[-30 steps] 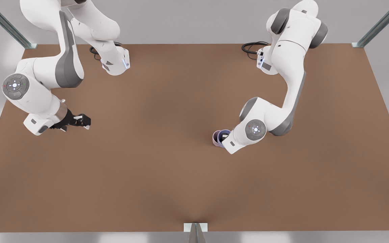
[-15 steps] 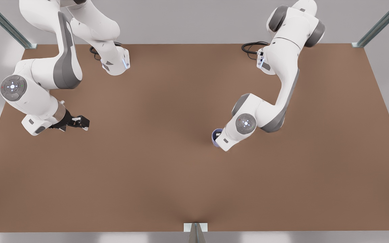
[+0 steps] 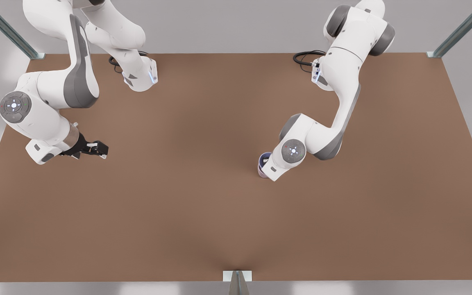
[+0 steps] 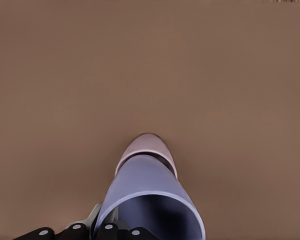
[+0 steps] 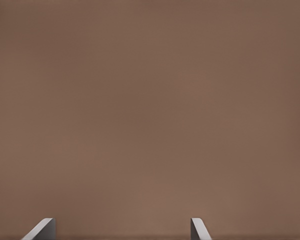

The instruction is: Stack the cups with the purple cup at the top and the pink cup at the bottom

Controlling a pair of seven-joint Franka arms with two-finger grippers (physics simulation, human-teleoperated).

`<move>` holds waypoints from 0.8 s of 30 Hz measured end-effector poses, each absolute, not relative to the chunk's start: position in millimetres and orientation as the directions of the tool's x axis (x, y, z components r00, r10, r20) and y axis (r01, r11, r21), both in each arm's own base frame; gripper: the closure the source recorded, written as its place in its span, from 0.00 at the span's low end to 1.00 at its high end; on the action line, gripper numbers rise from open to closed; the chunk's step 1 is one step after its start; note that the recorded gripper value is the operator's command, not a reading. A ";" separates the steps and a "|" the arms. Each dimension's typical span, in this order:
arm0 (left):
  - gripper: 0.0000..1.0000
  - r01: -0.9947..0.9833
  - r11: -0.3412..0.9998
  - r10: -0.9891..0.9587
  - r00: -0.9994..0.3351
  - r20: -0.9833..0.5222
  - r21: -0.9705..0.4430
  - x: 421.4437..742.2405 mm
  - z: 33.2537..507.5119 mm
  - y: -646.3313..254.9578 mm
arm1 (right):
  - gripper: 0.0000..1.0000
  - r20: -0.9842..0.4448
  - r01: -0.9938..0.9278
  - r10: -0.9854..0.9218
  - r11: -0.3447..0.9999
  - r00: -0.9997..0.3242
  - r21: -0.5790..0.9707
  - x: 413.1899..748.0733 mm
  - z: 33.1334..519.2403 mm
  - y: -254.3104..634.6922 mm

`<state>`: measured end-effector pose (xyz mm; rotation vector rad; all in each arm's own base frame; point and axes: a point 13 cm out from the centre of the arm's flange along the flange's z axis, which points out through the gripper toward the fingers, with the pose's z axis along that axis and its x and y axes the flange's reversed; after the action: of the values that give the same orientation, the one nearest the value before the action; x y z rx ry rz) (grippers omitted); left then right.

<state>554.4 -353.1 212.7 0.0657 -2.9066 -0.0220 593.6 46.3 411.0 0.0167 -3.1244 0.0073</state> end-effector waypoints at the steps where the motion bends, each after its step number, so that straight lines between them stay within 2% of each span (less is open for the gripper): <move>1: 0.79 -0.045 0.999 -0.049 -0.971 0.232 0.020 554.4 210.9 -353.2 | 0.00 0.017 -0.009 -0.009 1.000 -1.000 -0.004 593.6 411.0 46.3; 4: 0.79 -0.056 0.998 -0.059 -0.971 0.233 0.023 555.0 205.0 -350.8 | 0.00 0.018 -0.007 -0.007 1.000 -1.000 -0.002 593.5 411.0 47.0; 5: 0.68 -0.059 0.998 -0.063 -0.970 0.233 0.023 555.4 203.8 -349.7 | 0.00 0.017 -0.006 -0.006 1.000 -1.000 -0.001 593.5 411.1 47.2; 6: 0.40 -0.062 0.998 -0.065 -0.970 0.232 0.023 555.8 203.3 -349.0 | 0.00 0.017 -0.006 -0.006 1.000 -1.000 -0.001 593.6 411.3 47.4; 8: 0.01 -0.066 0.998 -0.069 -0.971 0.231 0.020 556.6 203.1 -349.1 | 0.00 0.016 -0.005 -0.005 1.000 -1.000 -0.001 593.7 411.7 47.8; 18: 0.01 -0.079 0.997 -0.079 -0.972 0.221 0.008 563.0 207.2 -344.7 | 0.00 0.013 -0.002 -0.002 1.000 -1.000 0.000 593.9 412.8 49.1; 20: 0.01 -0.092 0.996 -0.088 -0.978 0.190 -0.008 579.9 239.9 -336.0 | 0.00 0.013 -0.003 -0.003 1.000 -1.000 0.000 594.1 413.2 50.0; 24: 0.01 -0.181 0.982 -0.176 -0.979 0.104 -0.047 644.3 357.4 -248.0 | 0.00 0.012 -0.002 -0.002 1.000 -1.000 0.000 594.2 413.2 50.2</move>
<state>644.3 -248.0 357.4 0.2736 -3.0284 0.0849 594.2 50.2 413.2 0.0029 -3.1292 -0.0001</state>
